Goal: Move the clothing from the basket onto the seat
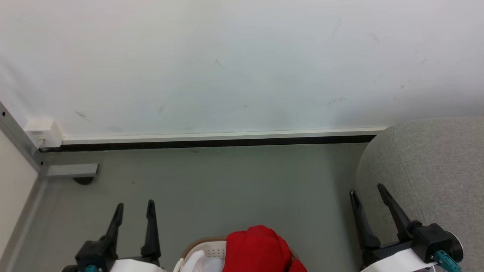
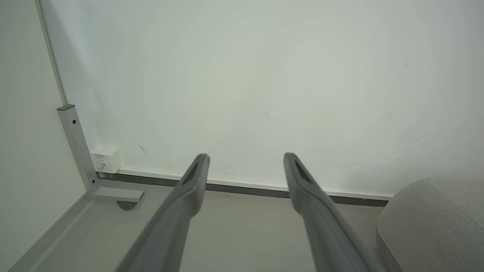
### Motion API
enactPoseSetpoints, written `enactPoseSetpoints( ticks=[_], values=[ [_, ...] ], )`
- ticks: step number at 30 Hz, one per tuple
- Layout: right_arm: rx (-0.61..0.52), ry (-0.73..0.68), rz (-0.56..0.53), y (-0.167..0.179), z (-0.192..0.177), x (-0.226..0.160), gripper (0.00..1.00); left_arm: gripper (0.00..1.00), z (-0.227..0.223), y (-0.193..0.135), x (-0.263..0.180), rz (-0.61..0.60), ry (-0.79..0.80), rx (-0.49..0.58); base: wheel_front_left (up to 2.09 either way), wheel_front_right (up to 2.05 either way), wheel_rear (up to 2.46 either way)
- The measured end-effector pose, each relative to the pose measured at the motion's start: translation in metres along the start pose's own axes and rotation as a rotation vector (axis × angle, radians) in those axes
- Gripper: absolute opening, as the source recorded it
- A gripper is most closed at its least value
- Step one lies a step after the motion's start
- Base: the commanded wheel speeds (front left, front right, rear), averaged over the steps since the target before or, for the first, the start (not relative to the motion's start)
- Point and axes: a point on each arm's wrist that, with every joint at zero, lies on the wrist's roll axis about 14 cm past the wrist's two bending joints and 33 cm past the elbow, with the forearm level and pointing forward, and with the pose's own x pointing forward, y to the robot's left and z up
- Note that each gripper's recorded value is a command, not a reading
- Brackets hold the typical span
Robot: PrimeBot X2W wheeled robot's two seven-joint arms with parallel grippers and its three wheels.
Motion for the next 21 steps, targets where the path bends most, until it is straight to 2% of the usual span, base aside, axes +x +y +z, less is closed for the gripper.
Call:
enactPoseSetpoints(
  ticks=[9, 21],
  values=[
    [-0.036, -0.02, 0.012, 0.0024, 0.0048, -0.0002, 1.0, 1.0, 0.0049, -0.0045, 0.0008, -0.018, -0.026, 0.05, 0.0, 0.0, 0.0],
    [-0.036, -0.023, 0.005, 0.0004, 0.0056, -0.0012, 1.0, 1.0, 0.0048, -0.0076, 0.0022, -0.027, -0.028, 0.047, 0.0, 0.0, 0.0]
  ],
)
